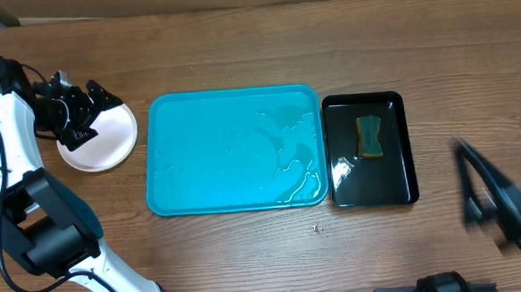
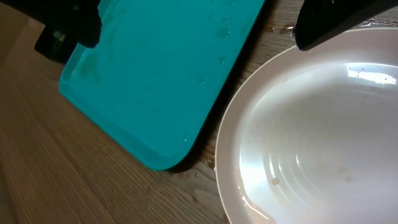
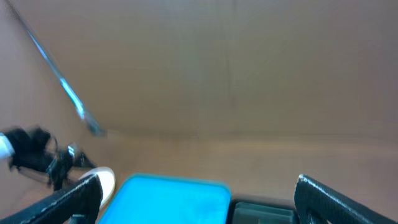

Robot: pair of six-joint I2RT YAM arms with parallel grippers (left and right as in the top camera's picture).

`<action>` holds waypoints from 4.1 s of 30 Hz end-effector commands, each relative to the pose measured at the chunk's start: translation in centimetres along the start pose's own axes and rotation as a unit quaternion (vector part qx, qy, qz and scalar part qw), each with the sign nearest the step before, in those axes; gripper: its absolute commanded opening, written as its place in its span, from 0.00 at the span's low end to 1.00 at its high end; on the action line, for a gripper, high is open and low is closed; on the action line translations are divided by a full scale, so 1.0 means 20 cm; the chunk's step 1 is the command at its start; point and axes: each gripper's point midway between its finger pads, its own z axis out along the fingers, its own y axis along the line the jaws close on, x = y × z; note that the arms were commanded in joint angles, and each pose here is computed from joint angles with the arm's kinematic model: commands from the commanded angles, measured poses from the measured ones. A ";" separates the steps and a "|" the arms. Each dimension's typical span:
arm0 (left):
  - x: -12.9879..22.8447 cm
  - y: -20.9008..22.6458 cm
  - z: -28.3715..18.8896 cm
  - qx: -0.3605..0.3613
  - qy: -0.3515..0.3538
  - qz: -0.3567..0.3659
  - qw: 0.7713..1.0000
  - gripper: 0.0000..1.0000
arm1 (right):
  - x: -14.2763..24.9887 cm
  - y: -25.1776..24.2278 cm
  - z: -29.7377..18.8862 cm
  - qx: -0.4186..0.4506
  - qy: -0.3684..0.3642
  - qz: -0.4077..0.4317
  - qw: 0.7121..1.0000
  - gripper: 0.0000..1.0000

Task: Clean dirty plates on tray and stack at the side

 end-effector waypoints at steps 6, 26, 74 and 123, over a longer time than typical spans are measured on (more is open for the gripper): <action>-0.01 -0.01 0.00 0.009 0.000 0.011 1.000 1.00 | 0.03 -0.08 -0.42 0.053 -0.181 -0.065 0.980 1.00; -0.01 -0.01 0.00 0.009 0.000 0.011 1.000 1.00 | 0.90 -0.36 0.35 0.027 -0.207 -0.083 0.974 1.00; 0.00 -0.07 -0.02 0.011 -0.005 0.027 1.000 1.00 | 1.54 -0.51 0.57 0.040 -0.037 -0.056 0.997 1.00; 1.31 -0.75 -1.26 0.180 -0.652 0.404 0.616 1.00 | 1.54 -0.51 0.57 0.040 -0.037 -0.056 0.997 1.00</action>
